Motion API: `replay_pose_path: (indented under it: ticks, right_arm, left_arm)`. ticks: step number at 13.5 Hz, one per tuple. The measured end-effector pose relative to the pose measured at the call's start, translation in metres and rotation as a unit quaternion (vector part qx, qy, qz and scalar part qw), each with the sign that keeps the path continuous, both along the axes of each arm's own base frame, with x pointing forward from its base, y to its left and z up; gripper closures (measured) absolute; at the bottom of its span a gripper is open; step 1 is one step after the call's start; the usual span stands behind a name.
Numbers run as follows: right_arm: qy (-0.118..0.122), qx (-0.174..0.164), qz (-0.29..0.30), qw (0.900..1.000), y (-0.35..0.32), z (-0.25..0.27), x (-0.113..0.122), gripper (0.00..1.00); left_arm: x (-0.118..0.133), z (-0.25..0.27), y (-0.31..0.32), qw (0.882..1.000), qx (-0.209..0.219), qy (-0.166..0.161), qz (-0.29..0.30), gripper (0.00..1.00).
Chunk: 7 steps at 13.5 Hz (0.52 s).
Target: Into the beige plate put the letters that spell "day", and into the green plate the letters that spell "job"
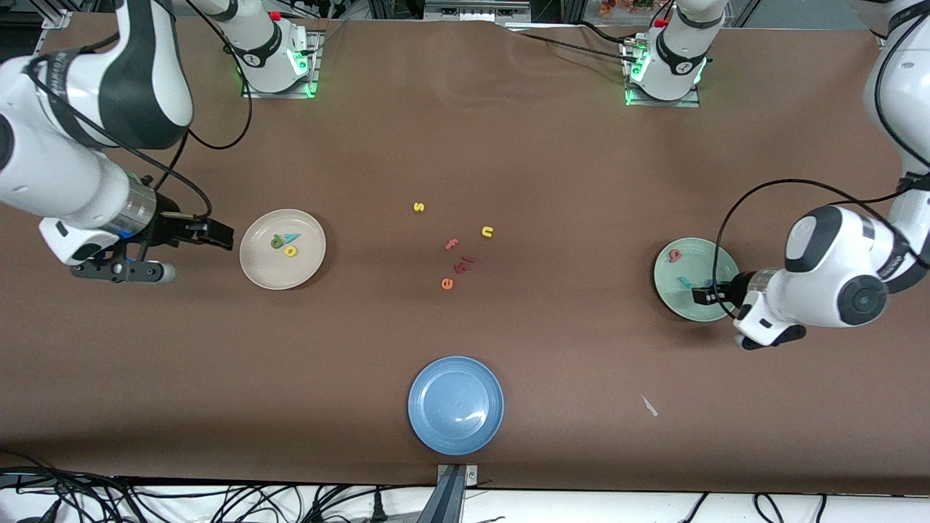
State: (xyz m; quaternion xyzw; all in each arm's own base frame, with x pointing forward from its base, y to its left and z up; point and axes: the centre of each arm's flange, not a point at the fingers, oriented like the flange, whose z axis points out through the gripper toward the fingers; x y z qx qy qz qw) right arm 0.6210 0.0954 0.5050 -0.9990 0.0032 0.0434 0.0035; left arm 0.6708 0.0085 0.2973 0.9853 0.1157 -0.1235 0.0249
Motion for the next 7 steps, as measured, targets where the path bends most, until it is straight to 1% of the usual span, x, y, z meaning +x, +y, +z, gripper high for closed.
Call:
replay_pose_path:
  ticks: [1,2,3,4,5,7]
  right_arm:
    - [0.003,-0.014,0.019,1.000,0.001,0.013,-0.002,0.00]
    - [0.001,-0.026,0.042,0.999,0.002,0.026,-0.002,0.00]
    - [-0.003,-0.030,0.055,0.998,0.003,0.035,-0.003,0.00]
    - [-0.007,-0.027,0.058,0.998,0.001,0.042,-0.003,0.00]
    - [-0.007,-0.019,0.057,0.998,-0.007,0.045,-0.003,0.00]
    - [-0.004,0.000,0.048,0.999,-0.029,0.047,-0.004,0.00]
  left_arm:
    - [0.002,0.030,-0.004,1.000,0.012,-0.020,-0.003,0.07]
    - [0.002,0.060,-0.010,0.999,0.029,-0.039,-0.007,0.00]
    - [0.000,0.088,-0.016,0.997,0.045,-0.057,-0.011,0.00]
    - [-0.003,0.113,-0.022,0.996,0.061,-0.067,-0.015,0.00]
    - [-0.006,0.135,-0.030,0.995,0.074,-0.068,-0.019,0.00]
    - [-0.006,0.174,-0.047,0.994,0.085,-0.068,-0.025,0.00]
